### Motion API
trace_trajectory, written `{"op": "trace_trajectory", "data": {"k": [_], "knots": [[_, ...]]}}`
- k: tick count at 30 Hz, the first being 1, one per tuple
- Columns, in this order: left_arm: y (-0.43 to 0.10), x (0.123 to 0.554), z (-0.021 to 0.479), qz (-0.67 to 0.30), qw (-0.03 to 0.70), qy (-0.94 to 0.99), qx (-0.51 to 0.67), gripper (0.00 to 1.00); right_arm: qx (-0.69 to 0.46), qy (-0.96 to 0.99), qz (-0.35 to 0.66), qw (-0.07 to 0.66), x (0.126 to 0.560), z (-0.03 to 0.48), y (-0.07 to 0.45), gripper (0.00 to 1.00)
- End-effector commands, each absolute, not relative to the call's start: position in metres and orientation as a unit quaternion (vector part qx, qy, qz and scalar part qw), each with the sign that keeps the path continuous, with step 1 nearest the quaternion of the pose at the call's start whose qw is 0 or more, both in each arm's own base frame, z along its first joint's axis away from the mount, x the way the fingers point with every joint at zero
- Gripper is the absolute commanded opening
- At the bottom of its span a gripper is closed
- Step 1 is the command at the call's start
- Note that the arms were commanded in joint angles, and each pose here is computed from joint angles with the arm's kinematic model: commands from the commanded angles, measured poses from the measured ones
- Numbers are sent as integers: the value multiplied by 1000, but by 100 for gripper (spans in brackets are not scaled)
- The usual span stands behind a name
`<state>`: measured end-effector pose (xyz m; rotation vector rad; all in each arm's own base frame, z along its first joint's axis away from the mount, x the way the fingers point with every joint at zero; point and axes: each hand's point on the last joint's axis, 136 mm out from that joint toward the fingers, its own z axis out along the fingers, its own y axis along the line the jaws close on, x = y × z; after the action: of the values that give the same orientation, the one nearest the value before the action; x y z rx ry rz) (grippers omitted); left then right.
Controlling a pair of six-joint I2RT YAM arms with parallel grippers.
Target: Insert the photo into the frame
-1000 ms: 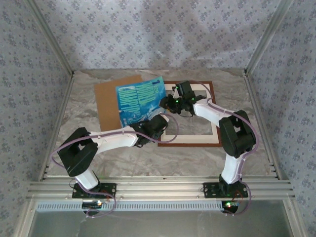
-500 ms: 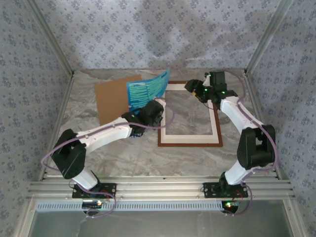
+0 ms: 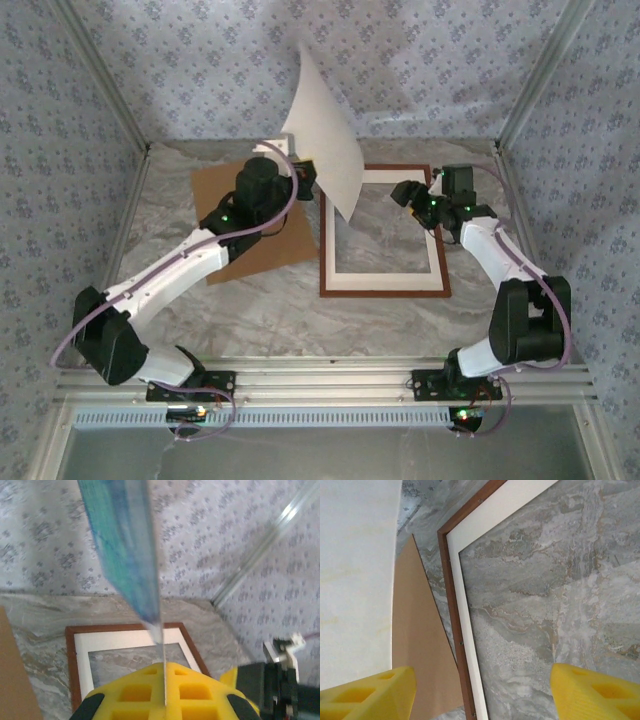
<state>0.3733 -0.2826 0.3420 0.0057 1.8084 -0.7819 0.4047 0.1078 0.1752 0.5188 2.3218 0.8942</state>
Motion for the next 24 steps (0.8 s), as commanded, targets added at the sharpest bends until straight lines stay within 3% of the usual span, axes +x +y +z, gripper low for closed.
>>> {"op": "trace_trajectory", "data": {"k": [1,9,24], "knots": [[-269,380,325,-399,523,742,-128,0,183,864,358,303,400,181,113,73],[-253,368,235,-395,431,762,-278,0,173,862,381,285,388,162,134,77],[-242,341,183,-387,358,765,-370,0,166,869,415,215,372,100,206,80]]}}
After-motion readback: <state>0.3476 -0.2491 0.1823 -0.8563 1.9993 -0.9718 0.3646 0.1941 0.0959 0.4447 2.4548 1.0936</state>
